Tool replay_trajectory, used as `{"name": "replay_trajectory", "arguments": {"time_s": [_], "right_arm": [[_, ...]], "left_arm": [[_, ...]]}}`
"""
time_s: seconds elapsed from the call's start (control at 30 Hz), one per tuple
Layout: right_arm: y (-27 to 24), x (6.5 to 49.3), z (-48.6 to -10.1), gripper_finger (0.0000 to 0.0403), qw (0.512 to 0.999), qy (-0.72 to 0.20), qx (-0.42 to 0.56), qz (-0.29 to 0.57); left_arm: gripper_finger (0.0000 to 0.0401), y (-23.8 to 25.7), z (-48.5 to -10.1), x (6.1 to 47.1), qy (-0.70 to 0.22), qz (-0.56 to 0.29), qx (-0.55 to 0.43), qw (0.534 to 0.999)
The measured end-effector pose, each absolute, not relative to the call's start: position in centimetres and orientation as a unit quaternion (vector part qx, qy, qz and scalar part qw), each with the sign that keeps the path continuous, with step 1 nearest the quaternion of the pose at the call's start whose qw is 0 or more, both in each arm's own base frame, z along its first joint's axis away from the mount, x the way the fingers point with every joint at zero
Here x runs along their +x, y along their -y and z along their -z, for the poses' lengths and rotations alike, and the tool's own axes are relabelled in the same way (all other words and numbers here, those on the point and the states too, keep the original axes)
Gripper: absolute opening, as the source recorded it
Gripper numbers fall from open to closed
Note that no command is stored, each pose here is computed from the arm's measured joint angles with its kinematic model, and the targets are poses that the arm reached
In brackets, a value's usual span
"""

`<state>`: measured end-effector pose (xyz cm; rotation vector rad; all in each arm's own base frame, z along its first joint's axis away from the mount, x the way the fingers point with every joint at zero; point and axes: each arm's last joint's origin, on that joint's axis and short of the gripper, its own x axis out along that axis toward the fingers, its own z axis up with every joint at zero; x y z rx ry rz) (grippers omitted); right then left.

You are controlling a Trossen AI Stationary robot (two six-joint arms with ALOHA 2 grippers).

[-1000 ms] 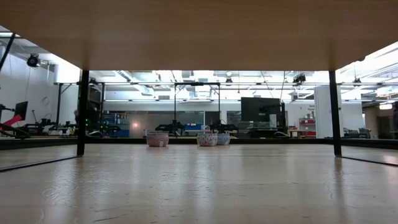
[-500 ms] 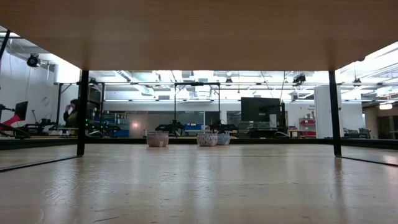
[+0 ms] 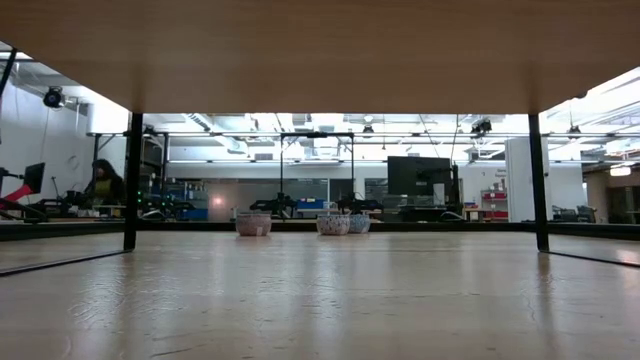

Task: Pick & Place candle stick holders
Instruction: Put the pink scented candle on the shelf

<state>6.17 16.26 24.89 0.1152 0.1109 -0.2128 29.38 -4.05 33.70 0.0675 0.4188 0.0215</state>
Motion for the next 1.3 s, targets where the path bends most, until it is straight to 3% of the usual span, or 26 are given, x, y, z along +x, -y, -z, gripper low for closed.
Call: {"name": "replay_trajectory", "arguments": {"time_s": [0.33, 0.57, 1.3], "right_arm": [[-10.6, 5.0, -22.5, 0.0008, 0.99, 0.0, 0.107, 0.096], [-9.3, 4.6, -24.0, 0.0008, 0.991, 0.007, 0.101, 0.089], [-7.1, 4.2, -39.7, 0.0008, 0.996, -0.006, -0.016, 0.085]], "left_arm": [[0.0082, 3.7, -33.7, 29.4, -0.207, -0.015, 0.033, 0.978], [0.0082, 3.6, -33.7, 29.5, -0.206, -0.018, 0.032, 0.978], [0.0082, 3.1, -33.8, 29.6, -0.202, -0.021, 0.032, 0.979]]}}
